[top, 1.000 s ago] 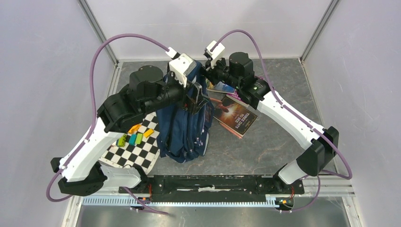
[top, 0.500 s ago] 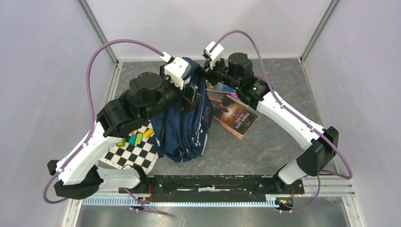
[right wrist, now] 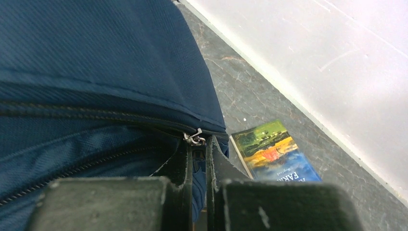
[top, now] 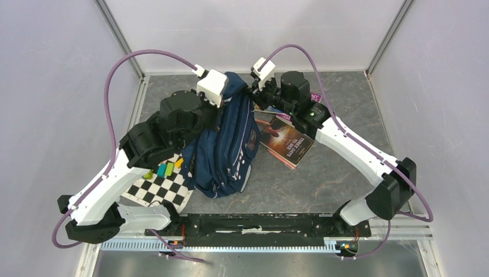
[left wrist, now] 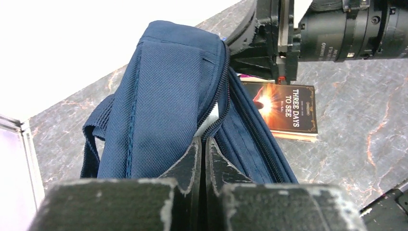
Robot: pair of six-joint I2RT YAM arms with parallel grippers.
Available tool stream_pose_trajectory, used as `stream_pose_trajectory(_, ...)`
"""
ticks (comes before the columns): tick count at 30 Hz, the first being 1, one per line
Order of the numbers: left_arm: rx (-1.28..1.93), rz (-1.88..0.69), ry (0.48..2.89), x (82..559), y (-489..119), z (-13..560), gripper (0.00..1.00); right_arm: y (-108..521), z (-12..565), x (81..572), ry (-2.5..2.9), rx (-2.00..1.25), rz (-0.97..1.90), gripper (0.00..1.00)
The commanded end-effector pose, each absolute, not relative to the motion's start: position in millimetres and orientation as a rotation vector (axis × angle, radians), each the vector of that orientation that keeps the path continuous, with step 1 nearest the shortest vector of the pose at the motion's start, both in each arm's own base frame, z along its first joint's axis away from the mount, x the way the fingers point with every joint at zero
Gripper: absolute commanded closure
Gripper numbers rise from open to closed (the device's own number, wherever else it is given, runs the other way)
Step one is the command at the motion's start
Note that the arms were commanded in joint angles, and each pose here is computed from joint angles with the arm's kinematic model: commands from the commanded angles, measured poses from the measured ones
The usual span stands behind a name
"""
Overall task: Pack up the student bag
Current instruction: Unzip the student bag at the center of the board.
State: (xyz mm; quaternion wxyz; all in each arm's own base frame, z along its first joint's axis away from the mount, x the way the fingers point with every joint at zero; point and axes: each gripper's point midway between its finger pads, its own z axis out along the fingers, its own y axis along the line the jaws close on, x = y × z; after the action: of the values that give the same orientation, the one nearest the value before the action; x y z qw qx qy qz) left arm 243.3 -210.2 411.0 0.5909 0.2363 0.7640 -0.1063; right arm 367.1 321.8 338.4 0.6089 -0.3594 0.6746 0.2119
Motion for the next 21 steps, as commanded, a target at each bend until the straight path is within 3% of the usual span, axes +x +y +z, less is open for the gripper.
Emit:
stream_pose_trajectory(1, 0.528, -0.130, 1.769, 244.8, -184.2, 413.2, 0.98, 309.8, 310.6, 365.1, 1.626, -0.809, 0.461, 1.00)
stream_pose_trajectory(13, 0.476, -0.291, 1.637, 224.2, -175.3, 467.1, 0.98, 309.3, 216.5, 366.3, 1.841, -0.833, 0.488, 1.00)
stream_pose_trajectory(21, 0.523, -0.405, 1.601, 208.7, -183.3, 478.3, 0.98, 288.2, 189.4, 372.3, 1.941, -0.794, 0.393, 1.00)
